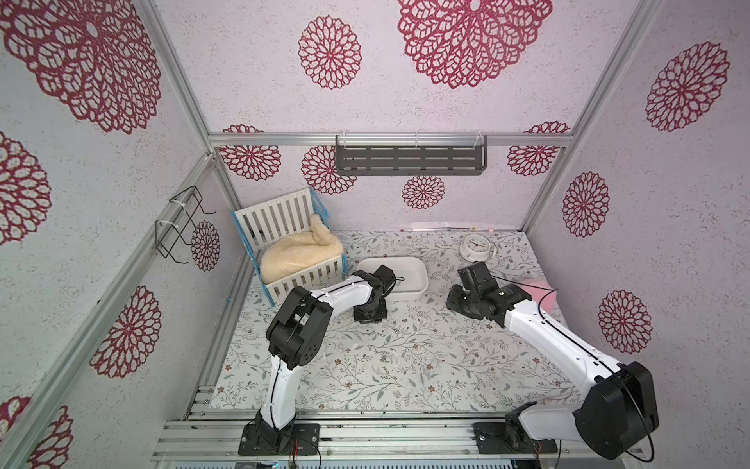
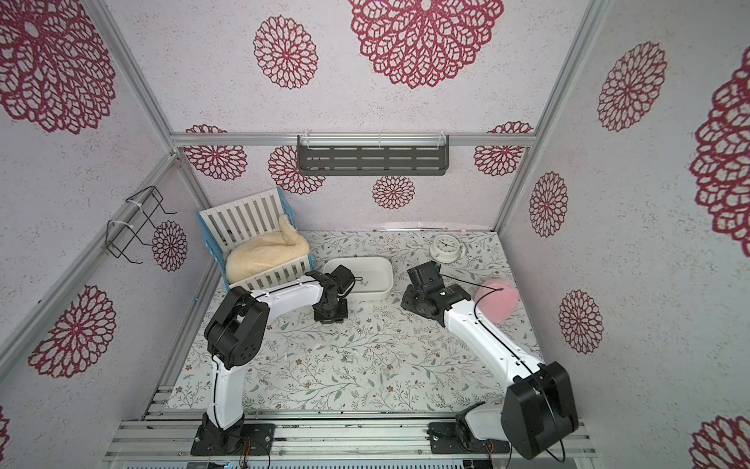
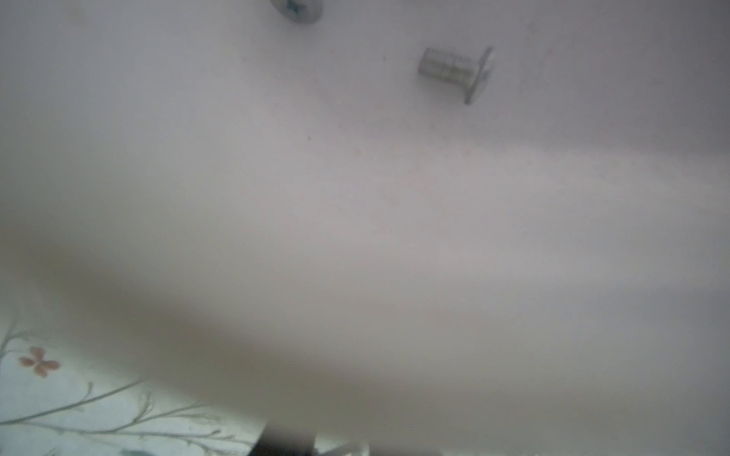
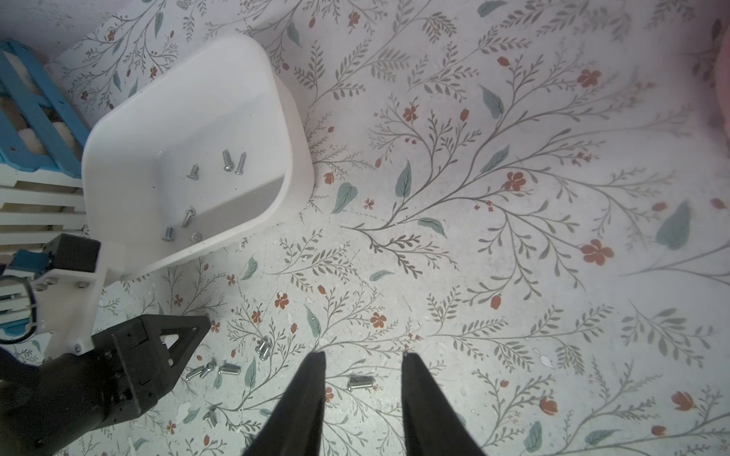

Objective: Put the screws on the desktop into the storage box
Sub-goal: Pick up the screw from the center of the board.

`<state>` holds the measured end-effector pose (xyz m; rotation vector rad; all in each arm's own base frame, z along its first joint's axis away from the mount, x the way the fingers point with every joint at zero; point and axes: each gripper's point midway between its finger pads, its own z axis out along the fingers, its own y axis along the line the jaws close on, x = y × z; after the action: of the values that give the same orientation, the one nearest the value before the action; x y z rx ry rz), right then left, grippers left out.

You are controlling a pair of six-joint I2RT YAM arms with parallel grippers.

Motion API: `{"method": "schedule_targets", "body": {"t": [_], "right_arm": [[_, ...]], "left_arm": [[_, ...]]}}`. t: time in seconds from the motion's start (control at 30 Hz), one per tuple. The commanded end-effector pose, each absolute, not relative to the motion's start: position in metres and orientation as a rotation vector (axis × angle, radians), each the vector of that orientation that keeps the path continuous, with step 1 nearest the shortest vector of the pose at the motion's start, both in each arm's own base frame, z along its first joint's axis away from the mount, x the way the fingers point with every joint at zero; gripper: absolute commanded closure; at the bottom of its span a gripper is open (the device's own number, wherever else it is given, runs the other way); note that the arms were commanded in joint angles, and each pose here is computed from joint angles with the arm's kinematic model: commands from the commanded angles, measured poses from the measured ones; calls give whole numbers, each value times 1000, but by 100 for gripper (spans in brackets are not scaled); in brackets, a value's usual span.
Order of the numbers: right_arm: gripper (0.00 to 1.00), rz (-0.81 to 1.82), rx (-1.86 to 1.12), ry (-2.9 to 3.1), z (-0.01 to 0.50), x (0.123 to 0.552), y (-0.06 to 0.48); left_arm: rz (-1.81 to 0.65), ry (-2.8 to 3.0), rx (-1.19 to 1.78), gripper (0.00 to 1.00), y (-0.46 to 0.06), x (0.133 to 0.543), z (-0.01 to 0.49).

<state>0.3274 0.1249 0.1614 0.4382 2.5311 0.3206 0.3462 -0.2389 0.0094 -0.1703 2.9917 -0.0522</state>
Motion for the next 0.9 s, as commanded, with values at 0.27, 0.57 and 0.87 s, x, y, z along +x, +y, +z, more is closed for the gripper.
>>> {"method": "schedule_targets", "body": {"t": [0.27, 0.57, 0.87], "right_arm": [[64, 377, 435, 2472, 177, 333, 127], [64, 401, 446, 2471, 176, 336, 131], [64, 418, 449, 2471, 178, 339, 134]], "left_arm": [[-19, 3052, -124, 85, -231, 329, -4], [-65, 3016, -92, 92, -231, 327, 18], [-145, 2941, -94, 94, -230, 326, 56]]}}
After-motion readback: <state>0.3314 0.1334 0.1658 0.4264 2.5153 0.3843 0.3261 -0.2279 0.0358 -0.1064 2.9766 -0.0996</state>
